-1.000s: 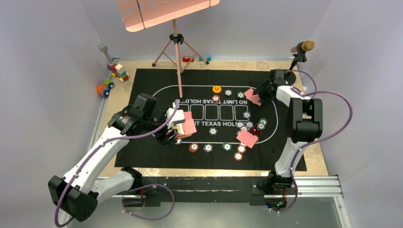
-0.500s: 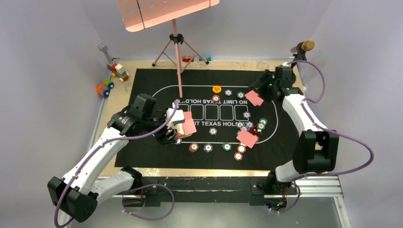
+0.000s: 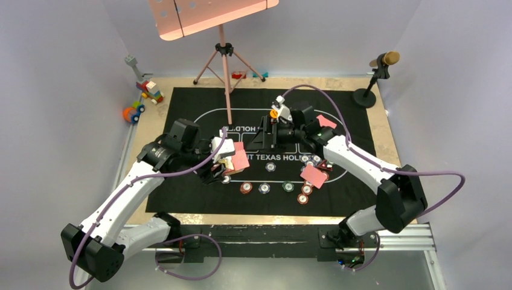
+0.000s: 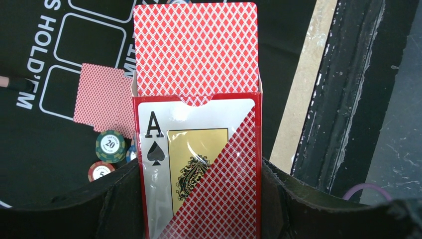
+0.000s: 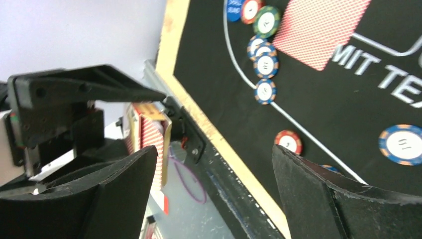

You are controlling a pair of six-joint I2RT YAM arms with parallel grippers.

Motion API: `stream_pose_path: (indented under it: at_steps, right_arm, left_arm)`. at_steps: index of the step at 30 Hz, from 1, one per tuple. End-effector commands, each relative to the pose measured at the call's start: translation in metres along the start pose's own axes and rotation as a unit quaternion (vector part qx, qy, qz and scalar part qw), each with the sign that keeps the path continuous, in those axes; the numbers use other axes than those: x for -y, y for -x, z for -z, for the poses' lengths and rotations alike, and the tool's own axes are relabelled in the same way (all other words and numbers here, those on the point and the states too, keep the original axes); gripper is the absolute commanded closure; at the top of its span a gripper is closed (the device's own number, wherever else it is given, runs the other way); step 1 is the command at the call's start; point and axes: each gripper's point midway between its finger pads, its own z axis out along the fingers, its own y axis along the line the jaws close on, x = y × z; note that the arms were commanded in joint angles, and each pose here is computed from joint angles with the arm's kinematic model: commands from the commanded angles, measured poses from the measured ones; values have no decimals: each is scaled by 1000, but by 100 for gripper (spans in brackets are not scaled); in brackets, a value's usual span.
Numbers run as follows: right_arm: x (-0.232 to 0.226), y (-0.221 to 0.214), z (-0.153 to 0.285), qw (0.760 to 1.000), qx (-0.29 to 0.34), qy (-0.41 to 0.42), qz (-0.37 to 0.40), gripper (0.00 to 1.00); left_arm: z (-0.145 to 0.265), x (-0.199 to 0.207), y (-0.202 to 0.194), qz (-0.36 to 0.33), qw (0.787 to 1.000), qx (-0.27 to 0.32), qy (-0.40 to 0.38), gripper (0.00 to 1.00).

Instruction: Distribute texas hold em gaming equipment

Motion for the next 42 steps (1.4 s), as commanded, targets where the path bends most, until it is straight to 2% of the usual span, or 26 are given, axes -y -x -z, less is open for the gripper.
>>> stream_pose_path:
  at_steps: [1, 8, 14, 21, 32, 42]
  right_arm:
    - [-54, -9, 7, 993, -13, 115, 19, 9]
    - [-74, -34, -13, 987, -54, 145, 38, 7]
    - [-74, -47, -29, 985, -78, 147, 35, 8]
    - [-66, -54, -33, 985, -90, 144, 19, 24]
    - [-55, -45, -28, 988, -70, 135, 1, 48]
    - [-42, -40, -19, 991, -59, 121, -6, 60]
  left_arm:
    - [1, -13, 15, -12, 999, 25, 28, 90]
    - [1, -15, 17, -9, 999, 27, 32, 90]
    - [2, -15, 20, -8, 999, 31, 30, 90]
    - [3, -12, 21, -6, 999, 33, 24, 90]
    - [5, -9, 22, -7, 999, 35, 19, 91]
    - [6, -8, 23, -6, 999, 37, 18, 91]
